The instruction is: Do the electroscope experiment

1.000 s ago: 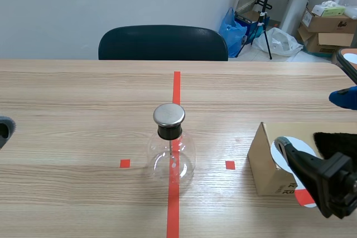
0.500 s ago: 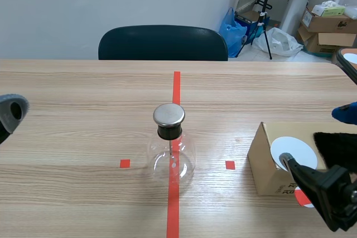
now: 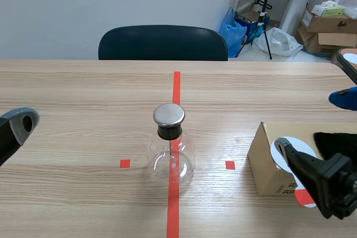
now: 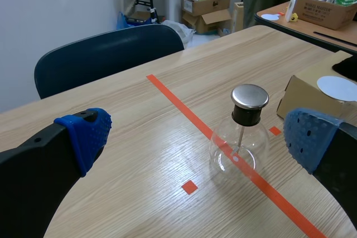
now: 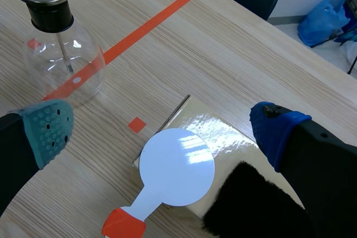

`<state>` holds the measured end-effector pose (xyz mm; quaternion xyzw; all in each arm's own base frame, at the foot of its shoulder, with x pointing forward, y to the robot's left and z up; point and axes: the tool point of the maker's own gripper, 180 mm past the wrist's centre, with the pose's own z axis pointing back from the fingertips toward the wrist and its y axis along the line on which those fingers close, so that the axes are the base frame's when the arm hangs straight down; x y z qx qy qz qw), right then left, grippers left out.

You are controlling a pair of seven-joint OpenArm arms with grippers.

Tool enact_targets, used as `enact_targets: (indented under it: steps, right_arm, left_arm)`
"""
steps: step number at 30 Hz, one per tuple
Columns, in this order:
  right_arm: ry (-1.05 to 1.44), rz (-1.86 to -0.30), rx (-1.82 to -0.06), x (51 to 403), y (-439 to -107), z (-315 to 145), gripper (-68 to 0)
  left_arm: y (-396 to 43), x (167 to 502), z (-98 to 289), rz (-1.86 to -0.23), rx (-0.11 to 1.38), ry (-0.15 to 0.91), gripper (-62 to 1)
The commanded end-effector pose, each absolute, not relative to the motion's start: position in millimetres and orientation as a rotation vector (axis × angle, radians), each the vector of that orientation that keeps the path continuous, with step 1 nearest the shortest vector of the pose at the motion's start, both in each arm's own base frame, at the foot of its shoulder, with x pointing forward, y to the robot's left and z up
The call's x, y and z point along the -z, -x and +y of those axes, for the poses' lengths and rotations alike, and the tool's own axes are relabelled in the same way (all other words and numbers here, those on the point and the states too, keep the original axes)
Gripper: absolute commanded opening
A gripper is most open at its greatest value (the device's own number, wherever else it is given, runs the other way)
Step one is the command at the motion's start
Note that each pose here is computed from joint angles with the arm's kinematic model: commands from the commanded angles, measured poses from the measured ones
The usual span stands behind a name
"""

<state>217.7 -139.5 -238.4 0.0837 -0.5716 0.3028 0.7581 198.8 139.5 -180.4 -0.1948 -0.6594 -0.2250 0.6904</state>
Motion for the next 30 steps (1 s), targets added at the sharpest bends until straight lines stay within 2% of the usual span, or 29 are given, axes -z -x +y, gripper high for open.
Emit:
enact_targets:
  steps: [1, 30]
  right_arm:
    - [-0.188, -1.275, -0.664, 231.5, -221.3, -137.4, 0.4]
    - [-0.199, -1.303, -0.663, 226.7, -221.9, -135.4, 0.4]
  left_arm:
    - [-198.3, 176.5, 137.9, -1.492, 0.492, 0.452, 1.4]
    - [-198.0, 181.0, 137.7, -1.467, 0.497, 0.447, 1.4]
